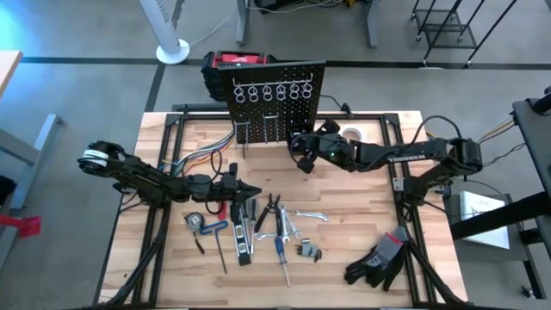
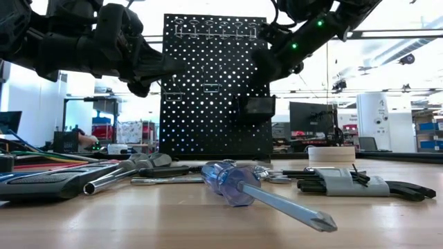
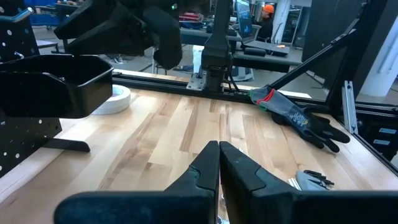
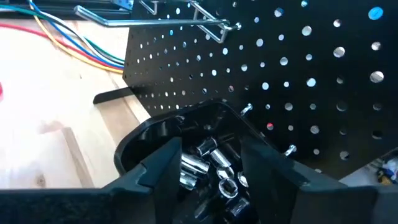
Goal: Hang tools onto peg board
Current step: Put the socket into the black tool bin on the peg board
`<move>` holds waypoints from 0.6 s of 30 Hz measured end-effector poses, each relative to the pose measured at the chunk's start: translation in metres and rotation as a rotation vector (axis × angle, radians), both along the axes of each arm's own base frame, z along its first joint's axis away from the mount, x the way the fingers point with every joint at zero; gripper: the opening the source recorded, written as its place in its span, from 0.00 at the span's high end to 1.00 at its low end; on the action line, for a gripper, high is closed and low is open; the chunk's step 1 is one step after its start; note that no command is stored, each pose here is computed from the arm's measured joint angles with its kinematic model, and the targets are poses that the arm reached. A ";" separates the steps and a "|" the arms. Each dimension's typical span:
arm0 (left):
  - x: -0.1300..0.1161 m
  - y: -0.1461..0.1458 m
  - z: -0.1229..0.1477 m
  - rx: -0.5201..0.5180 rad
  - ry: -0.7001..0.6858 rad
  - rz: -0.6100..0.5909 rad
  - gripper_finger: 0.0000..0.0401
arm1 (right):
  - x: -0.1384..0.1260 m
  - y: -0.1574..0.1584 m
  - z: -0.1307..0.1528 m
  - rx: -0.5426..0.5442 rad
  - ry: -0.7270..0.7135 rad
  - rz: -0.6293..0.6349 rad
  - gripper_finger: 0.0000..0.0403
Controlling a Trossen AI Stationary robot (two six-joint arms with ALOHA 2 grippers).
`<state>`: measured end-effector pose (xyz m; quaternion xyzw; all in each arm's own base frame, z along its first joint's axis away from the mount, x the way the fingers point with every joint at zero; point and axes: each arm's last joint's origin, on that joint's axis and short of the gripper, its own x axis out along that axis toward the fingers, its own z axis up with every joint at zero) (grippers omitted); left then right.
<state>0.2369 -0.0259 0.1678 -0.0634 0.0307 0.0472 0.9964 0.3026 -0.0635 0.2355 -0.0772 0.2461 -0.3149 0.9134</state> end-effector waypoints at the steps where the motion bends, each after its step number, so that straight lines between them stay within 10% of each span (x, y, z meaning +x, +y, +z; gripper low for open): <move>1: 0.000 0.000 0.000 0.000 0.000 0.000 1.00 | 0.000 0.002 0.000 0.014 -0.005 0.010 0.60; 18: 0.000 0.000 0.000 0.007 0.001 0.000 1.00 | 0.003 0.116 -0.025 0.401 0.094 0.567 0.73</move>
